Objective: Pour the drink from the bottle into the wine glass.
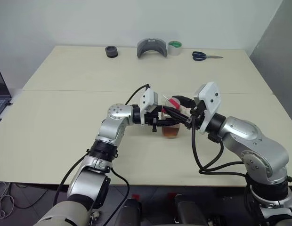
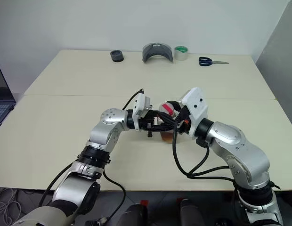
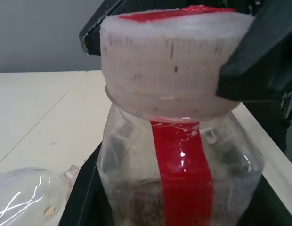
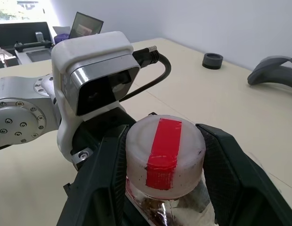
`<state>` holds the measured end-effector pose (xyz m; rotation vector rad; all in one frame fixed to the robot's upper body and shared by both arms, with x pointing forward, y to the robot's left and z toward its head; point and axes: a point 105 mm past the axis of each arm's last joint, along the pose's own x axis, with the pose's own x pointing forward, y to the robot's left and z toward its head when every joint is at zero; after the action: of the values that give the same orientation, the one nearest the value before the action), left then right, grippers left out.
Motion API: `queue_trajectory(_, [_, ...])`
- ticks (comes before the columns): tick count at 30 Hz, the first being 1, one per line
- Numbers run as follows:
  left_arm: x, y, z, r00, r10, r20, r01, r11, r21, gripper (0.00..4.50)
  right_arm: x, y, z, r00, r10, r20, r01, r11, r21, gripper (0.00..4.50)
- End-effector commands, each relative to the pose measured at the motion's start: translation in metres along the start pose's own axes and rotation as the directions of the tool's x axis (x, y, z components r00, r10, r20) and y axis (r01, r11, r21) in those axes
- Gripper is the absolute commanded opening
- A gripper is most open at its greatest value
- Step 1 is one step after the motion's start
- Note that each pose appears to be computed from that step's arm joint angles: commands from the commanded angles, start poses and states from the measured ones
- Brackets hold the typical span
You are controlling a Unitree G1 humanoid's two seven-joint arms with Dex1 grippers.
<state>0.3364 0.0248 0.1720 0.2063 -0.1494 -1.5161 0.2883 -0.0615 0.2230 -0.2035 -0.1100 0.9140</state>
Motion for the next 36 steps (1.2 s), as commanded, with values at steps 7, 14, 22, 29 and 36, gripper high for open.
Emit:
queue_trajectory(7, [0.001,-0.008,0.017,0.996,-0.092,0.002,0.092,0.994,0.057,1.78,-0.01,-0.013,0.009,0.923,0.377,-0.078,-0.384,0.917,-0.108,1.9])
queue_trajectory(14, [0.001,-0.006,0.018,0.997,-0.071,0.005,0.071,0.996,0.058,1.78,-0.016,-0.033,0.018,0.982,0.19,0.004,-0.187,0.973,-0.138,3.17])
queue_trajectory(22, [0.001,0.001,0.018,0.999,-0.046,0.004,0.046,0.997,0.057,1.76,-0.021,0.0,0.016,0.988,-0.132,0.08,0.137,0.988,-0.067,3.9])
queue_trajectory(29, [0.003,0.007,0.019,1.0,-0.031,0.008,0.03,0.997,0.067,1.76,0.0,0.009,0.011,0.96,-0.264,0.092,0.269,0.962,-0.044,3.9])
queue_trajectory(36, [0.002,0.008,0.018,1.0,-0.028,0.004,0.028,0.997,0.071,1.76,0.004,0.008,0.011,0.95,-0.294,0.1,0.299,0.953,-0.038,3.9])
